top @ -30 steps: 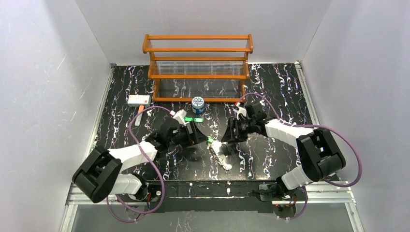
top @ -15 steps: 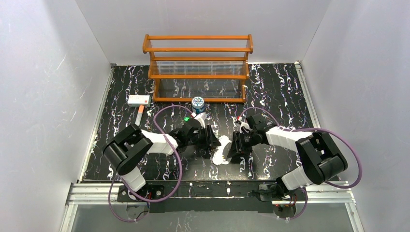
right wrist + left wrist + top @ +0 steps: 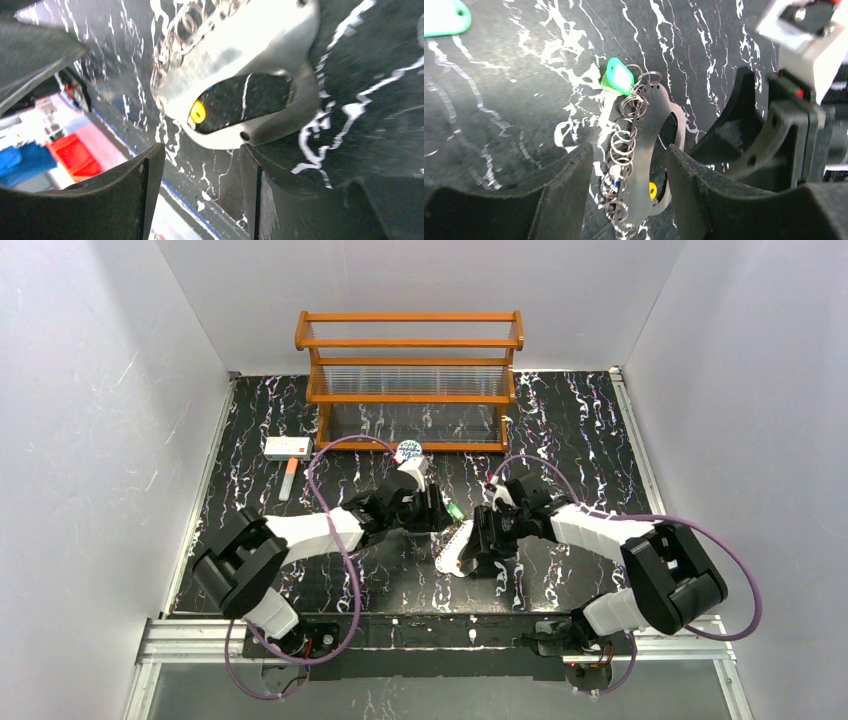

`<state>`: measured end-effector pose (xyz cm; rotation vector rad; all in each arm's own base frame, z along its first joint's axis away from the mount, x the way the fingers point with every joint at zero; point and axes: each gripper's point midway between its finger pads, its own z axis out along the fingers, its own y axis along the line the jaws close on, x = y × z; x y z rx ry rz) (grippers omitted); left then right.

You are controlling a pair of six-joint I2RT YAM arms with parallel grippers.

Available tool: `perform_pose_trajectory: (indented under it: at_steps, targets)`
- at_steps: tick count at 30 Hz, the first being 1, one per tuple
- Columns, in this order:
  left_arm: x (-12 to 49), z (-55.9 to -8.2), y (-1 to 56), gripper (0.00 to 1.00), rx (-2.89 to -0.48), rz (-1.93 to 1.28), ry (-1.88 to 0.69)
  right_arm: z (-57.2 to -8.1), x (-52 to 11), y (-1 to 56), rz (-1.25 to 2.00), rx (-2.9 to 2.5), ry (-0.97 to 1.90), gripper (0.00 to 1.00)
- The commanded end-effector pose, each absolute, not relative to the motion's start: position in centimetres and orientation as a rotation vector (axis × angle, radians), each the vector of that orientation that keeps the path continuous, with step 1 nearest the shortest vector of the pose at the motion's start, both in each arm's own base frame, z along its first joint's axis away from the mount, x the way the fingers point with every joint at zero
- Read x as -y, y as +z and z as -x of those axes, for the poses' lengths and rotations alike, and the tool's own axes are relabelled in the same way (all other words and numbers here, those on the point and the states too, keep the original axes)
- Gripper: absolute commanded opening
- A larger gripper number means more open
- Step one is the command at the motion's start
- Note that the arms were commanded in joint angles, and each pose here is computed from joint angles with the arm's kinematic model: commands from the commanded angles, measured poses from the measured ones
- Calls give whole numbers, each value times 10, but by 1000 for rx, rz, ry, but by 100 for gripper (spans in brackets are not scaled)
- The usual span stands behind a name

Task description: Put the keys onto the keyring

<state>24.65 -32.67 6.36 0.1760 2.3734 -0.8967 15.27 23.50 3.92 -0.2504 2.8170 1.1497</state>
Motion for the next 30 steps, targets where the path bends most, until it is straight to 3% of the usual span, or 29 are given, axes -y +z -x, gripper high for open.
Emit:
perform_pose_trajectory:
  at_steps: [1,8,15,22,30]
  targets:
    - [287,-240,69,54,-2355,-164,-731,-198,-219,49,218,-2715,919,65]
    - [277,-194,73,50,-2336,-97,-980,-239,-191,38,165,-2738,776,66]
    - [276,-148,55,44,-2381,-194,-1143,-223,-204,19,215,-2820,935,60]
    - [275,-147,46,41,-2378,-194,-1097,-188,-209,14,173,-2880,1101,47]
    - [261,-165,49,42,-2322,-125,-976,-157,-223,18,201,-2907,1248,47]
